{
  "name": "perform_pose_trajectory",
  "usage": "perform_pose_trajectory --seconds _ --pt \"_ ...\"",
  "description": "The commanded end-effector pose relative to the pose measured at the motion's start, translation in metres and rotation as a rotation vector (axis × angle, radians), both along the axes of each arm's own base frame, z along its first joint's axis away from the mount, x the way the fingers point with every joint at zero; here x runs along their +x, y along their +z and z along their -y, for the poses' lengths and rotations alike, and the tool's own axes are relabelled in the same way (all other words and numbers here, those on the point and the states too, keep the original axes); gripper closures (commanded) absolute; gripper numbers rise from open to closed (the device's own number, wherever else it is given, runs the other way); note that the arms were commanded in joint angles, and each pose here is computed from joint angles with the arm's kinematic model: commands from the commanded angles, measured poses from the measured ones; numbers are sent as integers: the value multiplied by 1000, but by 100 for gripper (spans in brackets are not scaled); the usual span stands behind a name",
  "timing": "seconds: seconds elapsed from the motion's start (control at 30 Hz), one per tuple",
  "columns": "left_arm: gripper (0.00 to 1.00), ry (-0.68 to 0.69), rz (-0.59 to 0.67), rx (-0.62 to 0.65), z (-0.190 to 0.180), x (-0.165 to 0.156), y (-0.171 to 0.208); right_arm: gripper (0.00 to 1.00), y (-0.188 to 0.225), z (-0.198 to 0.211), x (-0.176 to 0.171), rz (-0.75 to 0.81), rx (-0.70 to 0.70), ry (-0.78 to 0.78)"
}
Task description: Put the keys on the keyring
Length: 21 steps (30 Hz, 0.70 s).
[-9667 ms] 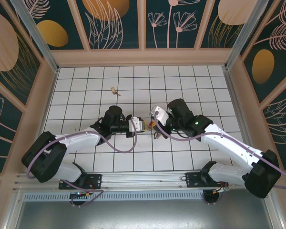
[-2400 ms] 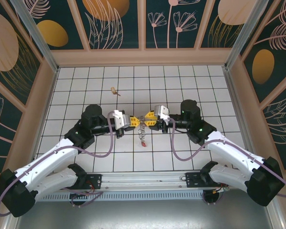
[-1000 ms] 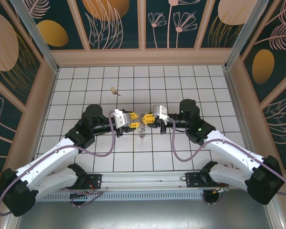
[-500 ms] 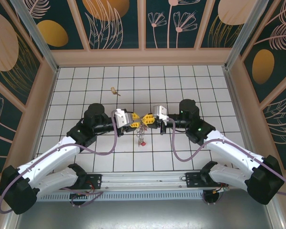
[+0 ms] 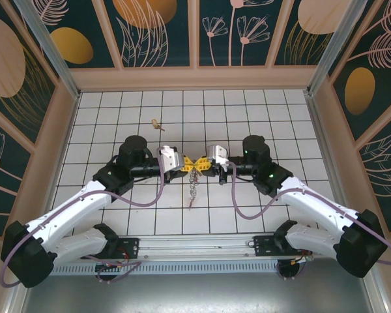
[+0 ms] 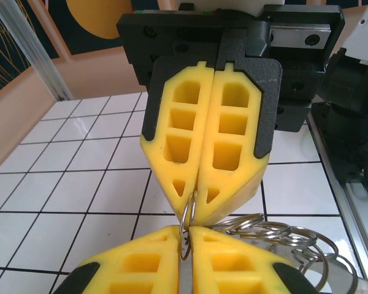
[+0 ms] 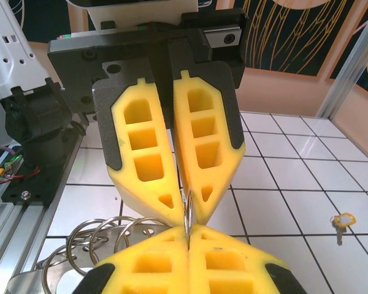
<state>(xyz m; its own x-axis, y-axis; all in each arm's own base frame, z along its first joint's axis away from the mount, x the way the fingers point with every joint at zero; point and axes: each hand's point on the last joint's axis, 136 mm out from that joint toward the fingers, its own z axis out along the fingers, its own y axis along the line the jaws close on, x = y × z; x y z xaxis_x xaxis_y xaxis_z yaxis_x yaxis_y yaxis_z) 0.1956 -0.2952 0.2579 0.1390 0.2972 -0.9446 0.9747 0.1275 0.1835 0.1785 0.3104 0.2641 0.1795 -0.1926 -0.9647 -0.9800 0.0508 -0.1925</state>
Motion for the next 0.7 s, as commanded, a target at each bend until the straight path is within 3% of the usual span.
perform_pose_trajectory --seconds 0.0,0.1,0.17,0.3,0.33,0.4,0.67 --pt "86 -47 13 -25 6 -3 11 100 31 -6 -11 79 73 72" --pt "88 -57 6 -23 7 -4 9 100 32 -5 -11 89 90 63" --pt "100 -69 10 -24 7 -6 8 100 34 -5 -11 91 100 57" --pt "100 -14 25 -21 4 1 10 100 27 -4 -5 90 72 21" --pt "100 11 30 -16 2 5 10 90 22 -3 -2 91 53 1" --pt "100 55 42 -9 -1 10 10 79 17 1 4 109 17 -37" --pt "100 269 100 -26 -22 36 17 66 9 12 12 139 -34 -101"
